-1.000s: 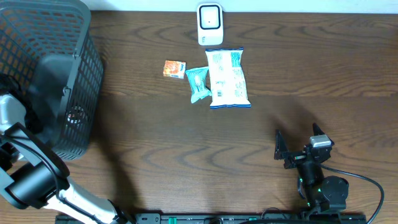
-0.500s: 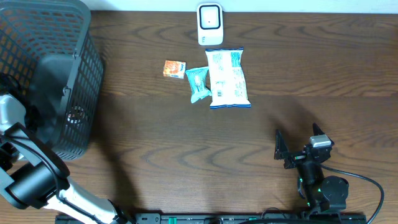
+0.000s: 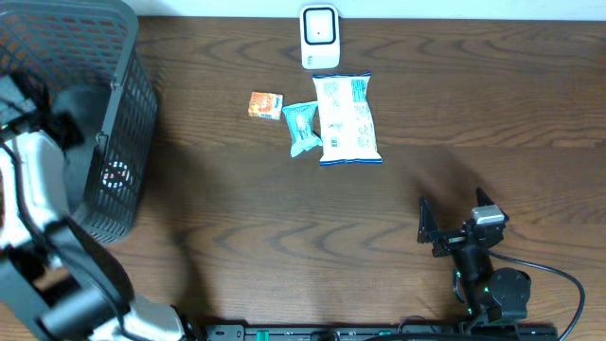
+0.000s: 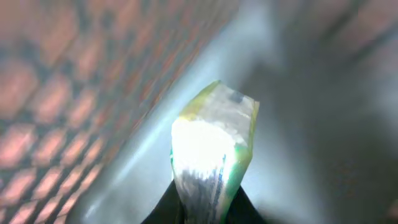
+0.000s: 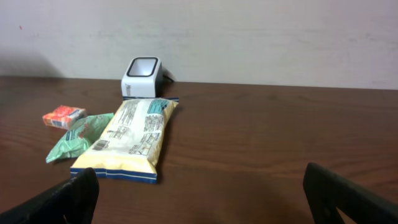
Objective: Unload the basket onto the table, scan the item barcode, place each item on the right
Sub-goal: 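Carry the white-green packet to the table beside the orange packet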
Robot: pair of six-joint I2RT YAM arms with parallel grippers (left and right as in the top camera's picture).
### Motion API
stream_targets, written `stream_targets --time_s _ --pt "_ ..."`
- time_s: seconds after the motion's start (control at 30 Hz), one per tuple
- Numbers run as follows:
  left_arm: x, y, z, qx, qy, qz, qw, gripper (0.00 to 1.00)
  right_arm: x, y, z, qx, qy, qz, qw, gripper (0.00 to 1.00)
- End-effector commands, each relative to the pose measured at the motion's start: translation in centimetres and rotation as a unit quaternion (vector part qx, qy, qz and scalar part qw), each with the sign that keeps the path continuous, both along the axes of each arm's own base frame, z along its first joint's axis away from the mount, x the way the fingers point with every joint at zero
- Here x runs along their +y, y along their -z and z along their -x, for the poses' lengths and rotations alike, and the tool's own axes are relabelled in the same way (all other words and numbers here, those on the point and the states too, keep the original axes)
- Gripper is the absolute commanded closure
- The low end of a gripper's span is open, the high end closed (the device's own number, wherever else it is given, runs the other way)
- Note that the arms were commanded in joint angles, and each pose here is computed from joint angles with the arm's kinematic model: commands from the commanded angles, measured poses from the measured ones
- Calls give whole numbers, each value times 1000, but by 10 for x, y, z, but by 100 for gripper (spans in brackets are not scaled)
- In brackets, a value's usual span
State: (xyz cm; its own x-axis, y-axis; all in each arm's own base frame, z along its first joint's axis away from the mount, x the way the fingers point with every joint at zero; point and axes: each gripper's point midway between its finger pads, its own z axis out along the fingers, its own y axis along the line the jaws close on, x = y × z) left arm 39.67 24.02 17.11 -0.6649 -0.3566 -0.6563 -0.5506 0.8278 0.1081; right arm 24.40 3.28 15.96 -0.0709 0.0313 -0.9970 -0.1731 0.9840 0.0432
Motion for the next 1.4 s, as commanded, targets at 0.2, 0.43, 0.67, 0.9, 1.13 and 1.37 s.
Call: stream_targets --time_s 0.2,0.43,0.67,0.9,1.13,1.37 --pt "-97 -194 -36 -328 51 30 943 93 3 0 1 0 -6 -3 1000 1" --pt "-185 -194 -43 -326 110 107 933 92 3 0 1 0 -6 -3 1000 1" --pt "-282 -141 -58 -242 201 150 937 92 3 0 1 0 -6 -3 1000 1" --pt "-344 -46 -61 -103 246 169 949 92 3 0 1 0 -6 -3 1000 1" --pt "-370 29 -54 1 258 170 951 92 3 0 1 0 -6 -3 1000 1" --pt "-397 76 -44 55 217 246 943 92 3 0 1 0 -6 -3 1000 1"
